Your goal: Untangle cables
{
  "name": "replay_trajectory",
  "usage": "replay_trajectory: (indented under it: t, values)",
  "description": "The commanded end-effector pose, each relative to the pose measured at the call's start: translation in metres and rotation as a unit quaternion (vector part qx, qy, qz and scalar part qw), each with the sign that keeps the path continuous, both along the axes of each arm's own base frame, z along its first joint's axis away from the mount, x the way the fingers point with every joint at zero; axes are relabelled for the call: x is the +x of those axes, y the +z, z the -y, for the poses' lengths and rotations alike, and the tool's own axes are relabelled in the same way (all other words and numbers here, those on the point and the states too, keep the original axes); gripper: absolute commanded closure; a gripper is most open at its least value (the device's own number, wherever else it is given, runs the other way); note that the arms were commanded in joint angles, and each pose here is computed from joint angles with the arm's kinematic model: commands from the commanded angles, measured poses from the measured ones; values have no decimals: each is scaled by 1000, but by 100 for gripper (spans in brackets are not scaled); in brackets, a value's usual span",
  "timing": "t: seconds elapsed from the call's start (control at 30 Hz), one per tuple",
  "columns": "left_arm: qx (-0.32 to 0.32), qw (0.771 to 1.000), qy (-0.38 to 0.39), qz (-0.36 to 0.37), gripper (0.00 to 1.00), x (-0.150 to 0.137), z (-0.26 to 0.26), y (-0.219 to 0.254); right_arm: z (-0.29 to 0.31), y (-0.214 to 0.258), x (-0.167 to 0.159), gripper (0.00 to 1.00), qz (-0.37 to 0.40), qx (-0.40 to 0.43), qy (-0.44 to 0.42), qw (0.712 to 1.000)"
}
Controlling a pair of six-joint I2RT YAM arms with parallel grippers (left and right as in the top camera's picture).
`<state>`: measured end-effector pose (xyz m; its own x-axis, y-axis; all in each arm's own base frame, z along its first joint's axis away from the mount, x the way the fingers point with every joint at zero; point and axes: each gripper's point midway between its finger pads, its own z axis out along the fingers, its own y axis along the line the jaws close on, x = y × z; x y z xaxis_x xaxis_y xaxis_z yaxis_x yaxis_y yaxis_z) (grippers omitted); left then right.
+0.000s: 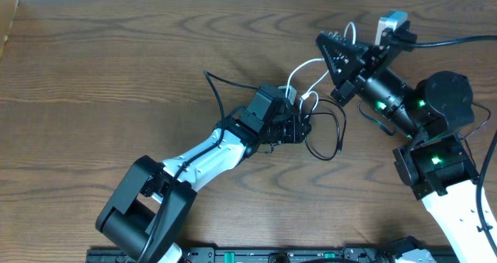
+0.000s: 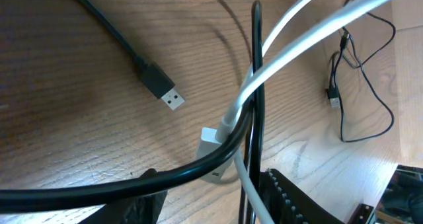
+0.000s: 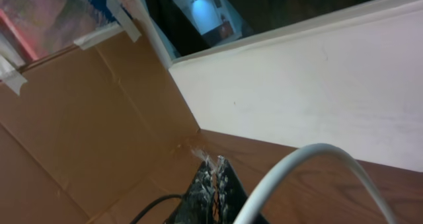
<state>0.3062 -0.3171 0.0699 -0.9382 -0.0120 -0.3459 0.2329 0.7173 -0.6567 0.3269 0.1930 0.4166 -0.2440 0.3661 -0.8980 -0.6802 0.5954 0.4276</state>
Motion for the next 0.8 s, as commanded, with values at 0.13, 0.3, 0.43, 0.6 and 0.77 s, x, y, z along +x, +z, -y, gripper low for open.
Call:
replay_trajectory:
  t: [0.13,0.3,0.43,0.6,0.77]
  values:
    - [21,1000,1,9,51,-12,13,-6,1,9,-2,99,2,16,-2,1000]
    - [55,998,23,27,62,-8,7,-12,2,6,-1,99,-3,13,-5,1000]
    - [107,993,48,19,92,-8,-12,-27,14,-10,12,99,-39,5,-51,998]
    - [198,977,77,0,92,-16,-49,-48,56,-50,35,99,-112,-26,-164,980]
    - [286,952,105,-2,93,-21,-87,-60,132,-107,44,99,-196,-104,-331,917]
